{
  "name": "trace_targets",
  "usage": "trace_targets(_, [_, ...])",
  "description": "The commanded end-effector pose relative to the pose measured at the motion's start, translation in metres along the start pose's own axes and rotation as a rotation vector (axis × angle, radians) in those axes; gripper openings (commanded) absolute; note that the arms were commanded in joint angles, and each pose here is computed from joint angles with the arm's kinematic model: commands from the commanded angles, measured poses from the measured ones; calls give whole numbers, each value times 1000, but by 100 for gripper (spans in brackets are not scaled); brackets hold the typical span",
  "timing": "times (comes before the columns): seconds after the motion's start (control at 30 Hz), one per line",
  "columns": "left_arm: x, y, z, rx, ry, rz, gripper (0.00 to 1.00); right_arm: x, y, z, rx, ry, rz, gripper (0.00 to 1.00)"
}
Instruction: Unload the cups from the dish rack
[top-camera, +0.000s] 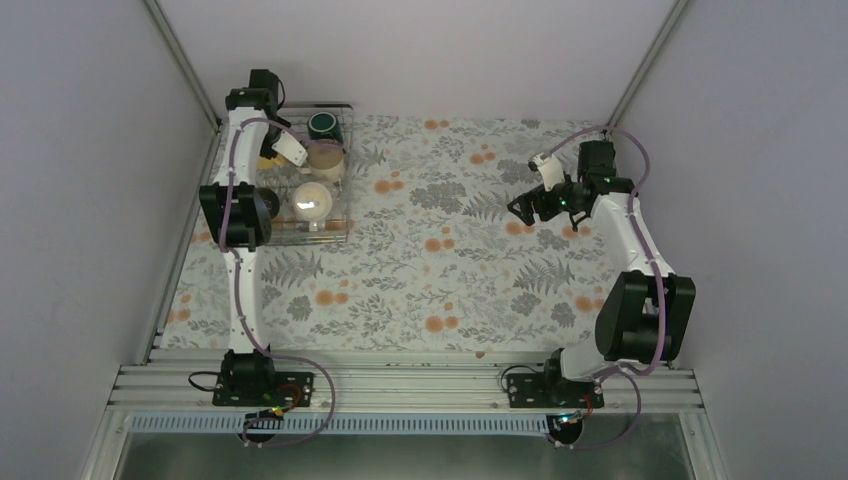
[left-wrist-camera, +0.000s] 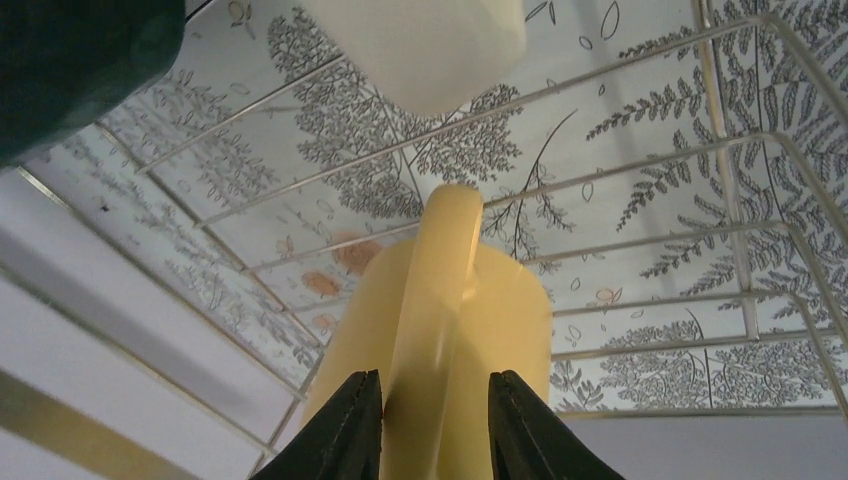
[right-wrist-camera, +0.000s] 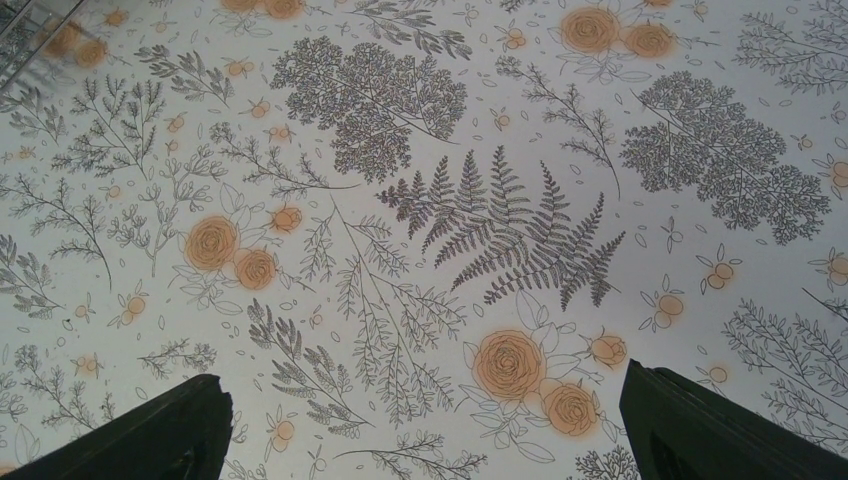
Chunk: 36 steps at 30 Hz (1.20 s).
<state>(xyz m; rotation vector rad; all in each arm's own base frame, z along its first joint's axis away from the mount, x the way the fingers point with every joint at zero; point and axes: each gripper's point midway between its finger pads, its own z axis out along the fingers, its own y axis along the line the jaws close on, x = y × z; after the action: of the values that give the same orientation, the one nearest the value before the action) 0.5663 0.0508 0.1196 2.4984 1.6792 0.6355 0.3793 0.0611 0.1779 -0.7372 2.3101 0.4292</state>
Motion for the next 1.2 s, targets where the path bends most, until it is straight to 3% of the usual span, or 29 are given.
trace_targets(0.0, [-14,-13,26,74,-26,32,29,-5,4,2,-22,-11,-9,100])
trace_targets(0.17, [-13,-11,37,74,-7,39,29,-2,3,5,-22,-4,-4,100])
trace_targets(0.3, [-8,-16,47,107,33,49,5,0,2,7,-22,2,-4,100])
trace_targets(0.33, [-8,-17,49,111,36,47,3,0,1,7,-22,3,-4,100])
trace_targets(0.63, [-6,-2,27,39,23,36,2,-1,2,7,-23,3,-2,100])
trace_targets(0.93, [10,46,-49,-219,13,-35,2,-14,-1,-4,-2,-11,-32,100])
trace_targets(1.17, [8,82,-123,-453,-55,-174,2,-37,-5,-16,16,-43,-52,100])
